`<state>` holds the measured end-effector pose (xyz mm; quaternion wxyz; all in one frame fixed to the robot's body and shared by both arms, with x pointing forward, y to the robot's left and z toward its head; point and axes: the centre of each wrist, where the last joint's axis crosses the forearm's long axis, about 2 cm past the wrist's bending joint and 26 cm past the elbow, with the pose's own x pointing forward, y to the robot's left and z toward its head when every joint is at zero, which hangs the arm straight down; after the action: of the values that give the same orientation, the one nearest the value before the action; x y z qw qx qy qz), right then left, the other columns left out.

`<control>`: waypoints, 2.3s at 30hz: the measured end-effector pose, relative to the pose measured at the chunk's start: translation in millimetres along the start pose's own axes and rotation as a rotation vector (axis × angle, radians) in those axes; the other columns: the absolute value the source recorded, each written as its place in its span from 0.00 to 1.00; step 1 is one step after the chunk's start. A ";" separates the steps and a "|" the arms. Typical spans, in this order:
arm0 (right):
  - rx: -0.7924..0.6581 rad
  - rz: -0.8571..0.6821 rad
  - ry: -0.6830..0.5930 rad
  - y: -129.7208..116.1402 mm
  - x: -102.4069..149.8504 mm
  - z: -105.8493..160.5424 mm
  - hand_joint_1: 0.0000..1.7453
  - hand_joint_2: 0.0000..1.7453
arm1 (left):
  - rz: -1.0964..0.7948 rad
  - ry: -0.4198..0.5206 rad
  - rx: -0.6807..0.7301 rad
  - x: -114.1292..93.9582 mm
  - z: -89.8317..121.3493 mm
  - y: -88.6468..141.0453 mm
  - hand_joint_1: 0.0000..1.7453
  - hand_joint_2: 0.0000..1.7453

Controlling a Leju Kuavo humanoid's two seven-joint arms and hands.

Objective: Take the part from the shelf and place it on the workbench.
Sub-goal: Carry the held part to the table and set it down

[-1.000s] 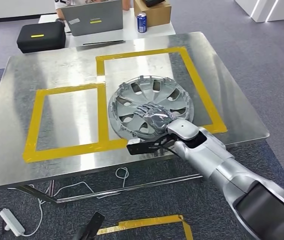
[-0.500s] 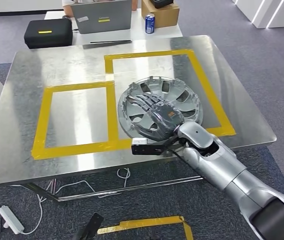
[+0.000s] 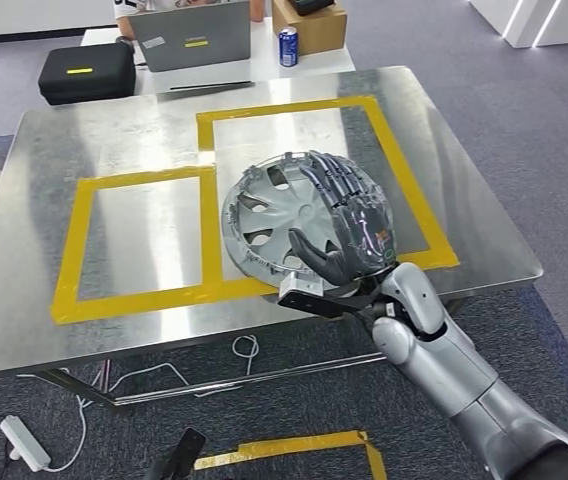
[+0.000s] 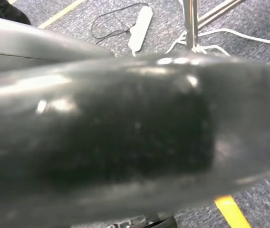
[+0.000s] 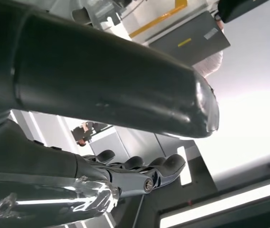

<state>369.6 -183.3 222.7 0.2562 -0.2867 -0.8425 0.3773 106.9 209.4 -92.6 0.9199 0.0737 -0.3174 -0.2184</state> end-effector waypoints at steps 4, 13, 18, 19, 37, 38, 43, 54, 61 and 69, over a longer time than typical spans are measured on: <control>-0.125 -0.040 -0.008 -7.9 2.5 4.3 0.00 0.00 | -0.002 0.000 0.011 1.6 -0.4 -0.1 0.00 0.00; -0.657 -0.426 0.149 -29.7 24.1 54.7 0.00 0.00 | -0.004 0.022 0.063 -1.3 2.0 -2.7 0.00 0.00; -0.861 -0.472 0.212 -42.1 25.6 91.7 0.00 0.00 | 0.009 0.031 0.079 -4.4 3.0 -2.5 0.00 0.00; -0.878 -0.475 0.237 -42.3 25.3 100.7 0.00 0.00 | 0.012 0.034 0.081 -5.8 3.5 -2.5 0.00 0.00; -0.914 -0.507 0.365 -47.1 27.1 154.4 0.00 0.00 | 0.046 0.057 0.123 -19.1 5.6 5.4 0.00 0.00; -0.914 -0.502 0.364 -47.6 27.6 155.2 0.00 0.00 | 0.048 0.059 0.123 -19.8 6.0 5.1 0.00 0.00; -0.903 -0.476 0.371 -46.9 30.0 160.2 0.00 0.00 | 0.054 0.059 0.128 -20.4 5.9 6.1 0.00 0.00; -0.895 -0.463 0.393 -44.3 35.3 165.8 0.00 0.00 | 0.068 0.065 0.138 -26.7 7.7 7.8 0.00 0.00; -0.891 -0.464 0.404 -42.8 37.0 168.5 0.00 0.00 | 0.080 0.073 0.147 -28.6 8.2 8.8 0.00 0.00; -0.883 -0.455 0.435 -39.8 40.4 176.7 0.00 0.00 | 0.090 0.070 0.161 -30.5 8.0 11.6 0.00 0.00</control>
<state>215.1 -264.3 159.3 0.3553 -0.2488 -0.8892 -0.1457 84.7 233.5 -99.9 0.9303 0.1406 -0.3047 -0.1481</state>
